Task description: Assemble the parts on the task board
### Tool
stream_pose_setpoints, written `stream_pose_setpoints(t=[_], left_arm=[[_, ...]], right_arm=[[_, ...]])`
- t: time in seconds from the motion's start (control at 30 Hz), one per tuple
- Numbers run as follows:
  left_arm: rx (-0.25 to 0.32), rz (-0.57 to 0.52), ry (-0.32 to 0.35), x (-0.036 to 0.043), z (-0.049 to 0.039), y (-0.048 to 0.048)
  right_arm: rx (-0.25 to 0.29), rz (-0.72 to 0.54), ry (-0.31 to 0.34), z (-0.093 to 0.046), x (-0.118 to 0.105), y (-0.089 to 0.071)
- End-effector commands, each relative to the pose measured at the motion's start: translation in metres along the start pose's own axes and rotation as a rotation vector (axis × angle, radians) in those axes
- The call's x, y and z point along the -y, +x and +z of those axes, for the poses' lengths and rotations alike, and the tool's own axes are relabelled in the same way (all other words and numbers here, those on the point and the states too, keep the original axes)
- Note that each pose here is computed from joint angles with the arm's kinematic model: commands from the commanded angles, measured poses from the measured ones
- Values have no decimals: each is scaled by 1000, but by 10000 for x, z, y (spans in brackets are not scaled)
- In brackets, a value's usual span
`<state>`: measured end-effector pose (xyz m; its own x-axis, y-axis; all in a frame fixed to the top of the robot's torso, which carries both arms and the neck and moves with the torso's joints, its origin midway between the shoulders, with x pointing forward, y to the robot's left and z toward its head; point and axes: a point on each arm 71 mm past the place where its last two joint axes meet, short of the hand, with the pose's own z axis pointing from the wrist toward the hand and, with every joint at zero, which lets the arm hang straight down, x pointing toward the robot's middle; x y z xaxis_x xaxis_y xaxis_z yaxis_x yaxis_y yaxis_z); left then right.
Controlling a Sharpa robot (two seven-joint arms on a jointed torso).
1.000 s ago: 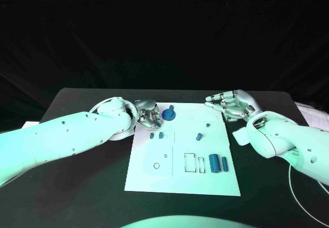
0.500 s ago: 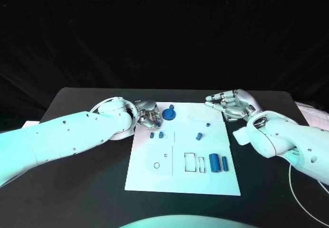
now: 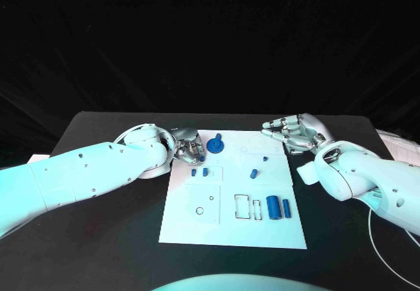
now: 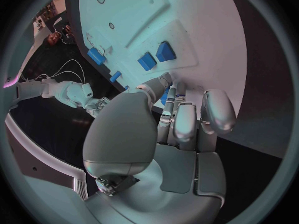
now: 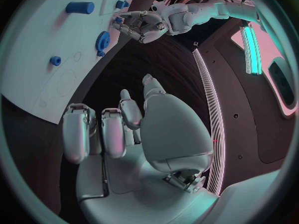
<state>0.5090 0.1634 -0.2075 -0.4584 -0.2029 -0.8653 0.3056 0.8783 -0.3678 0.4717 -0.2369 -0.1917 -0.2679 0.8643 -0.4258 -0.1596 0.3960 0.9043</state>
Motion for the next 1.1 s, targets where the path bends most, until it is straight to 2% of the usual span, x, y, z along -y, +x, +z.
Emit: stream_pose_setpoints(t=[0.03, 0.2, 0.33, 0.47, 0.57, 0.63, 0.73, 0.83, 1.1], left_arm=[[-1, -7, 2, 5, -6, 1], [8, -38, -1, -59, -55, -24], [44, -170, 22, -149, -135, -112], [157, -435, 112, -223, -230, -287], [250, -698, 182, -270, -300, -389], [297, -889, 215, -297, -343, -423], [329, -1126, 238, -320, -399, -416], [331, -1269, 248, -320, -451, -373], [319, -1372, 253, -320, -543, -307]], right_arm=[[-15, -11, -4, -1, 2, 10], [-28, -98, 9, 3, 42, -16], [-69, -246, 10, 0, 73, -37], [-110, -433, 6, 5, 68, -64], [-135, -585, 3, 13, 33, -69], [-151, -695, 7, 22, 4, -69], [-168, -845, 15, 33, -33, -48], [-177, -966, 21, 45, -61, -13], [-192, -1109, 12, 71, -132, 112]])
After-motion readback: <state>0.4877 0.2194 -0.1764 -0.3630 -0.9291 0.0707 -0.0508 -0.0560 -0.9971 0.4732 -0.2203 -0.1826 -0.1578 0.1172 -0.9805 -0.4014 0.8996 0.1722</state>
